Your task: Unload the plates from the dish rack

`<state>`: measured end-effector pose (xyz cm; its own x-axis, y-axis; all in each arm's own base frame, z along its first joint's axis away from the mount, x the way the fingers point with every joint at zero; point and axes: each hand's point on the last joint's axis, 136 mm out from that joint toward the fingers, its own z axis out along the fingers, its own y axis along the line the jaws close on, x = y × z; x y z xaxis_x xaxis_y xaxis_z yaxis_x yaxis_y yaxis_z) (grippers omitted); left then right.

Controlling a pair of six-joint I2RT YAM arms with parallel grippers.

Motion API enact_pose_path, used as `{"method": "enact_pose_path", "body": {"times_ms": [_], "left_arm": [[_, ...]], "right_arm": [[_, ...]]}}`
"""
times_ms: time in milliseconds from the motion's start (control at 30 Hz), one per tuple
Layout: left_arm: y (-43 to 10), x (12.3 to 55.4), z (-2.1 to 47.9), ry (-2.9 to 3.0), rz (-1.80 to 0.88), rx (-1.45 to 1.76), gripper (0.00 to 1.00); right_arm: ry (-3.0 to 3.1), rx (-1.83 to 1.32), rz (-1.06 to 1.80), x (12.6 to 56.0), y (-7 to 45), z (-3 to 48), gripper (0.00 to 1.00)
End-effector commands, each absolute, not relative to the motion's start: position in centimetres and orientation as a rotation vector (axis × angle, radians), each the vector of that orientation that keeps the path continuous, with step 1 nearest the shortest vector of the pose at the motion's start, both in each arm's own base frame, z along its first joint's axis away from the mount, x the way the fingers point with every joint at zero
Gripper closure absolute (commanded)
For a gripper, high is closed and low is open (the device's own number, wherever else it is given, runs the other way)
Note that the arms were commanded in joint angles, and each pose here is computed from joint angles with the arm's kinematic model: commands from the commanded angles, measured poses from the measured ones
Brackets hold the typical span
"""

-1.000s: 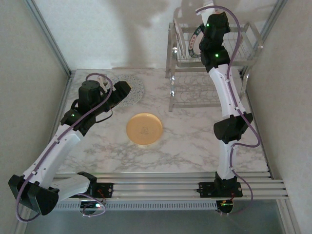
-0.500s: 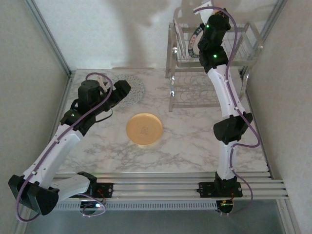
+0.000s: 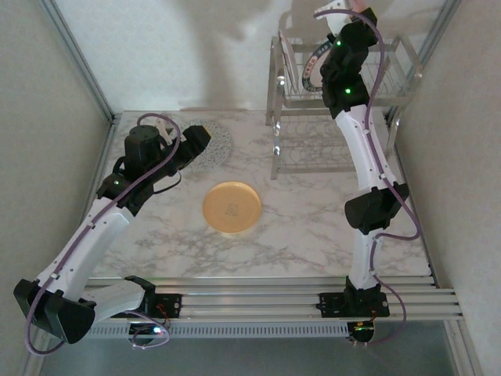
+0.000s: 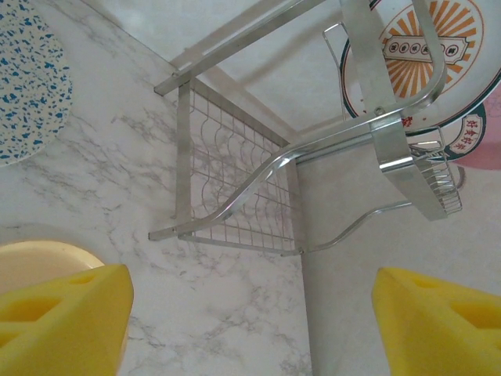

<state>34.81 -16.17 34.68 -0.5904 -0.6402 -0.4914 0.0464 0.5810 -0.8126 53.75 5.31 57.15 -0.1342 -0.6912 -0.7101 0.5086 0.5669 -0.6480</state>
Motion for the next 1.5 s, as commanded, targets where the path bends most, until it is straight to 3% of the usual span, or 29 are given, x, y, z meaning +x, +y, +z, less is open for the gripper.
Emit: {"method": "enact_pose_path", "body": {"times_ms": [0, 600, 1100, 1467], "left_arm": [[-16.2, 34.9, 36.8, 1.936, -1.086, -0.454, 0.2], [-17.3, 35.2, 38.6, 1.9, -1.148, -0.405, 0.2], [-20.7, 32.0, 51.3, 1.473, -1.475, -0.116, 0.15], [-21.0, 31.0, 55.2, 1.342, -1.534, -0.065, 0.13]], "right_arm": [[1.27, -0.048, -1.053, 50.1, 3.3, 61.4, 1.0], [1.226, 0.049, -1.153, 46.6, 0.0, 63.6, 1.0], [1.202, 0.142, -1.173, 42.6, -3.0, 65.6, 1.0], [1.184, 0.211, -1.147, 39.0, -4.7, 67.0, 1.0]]}}
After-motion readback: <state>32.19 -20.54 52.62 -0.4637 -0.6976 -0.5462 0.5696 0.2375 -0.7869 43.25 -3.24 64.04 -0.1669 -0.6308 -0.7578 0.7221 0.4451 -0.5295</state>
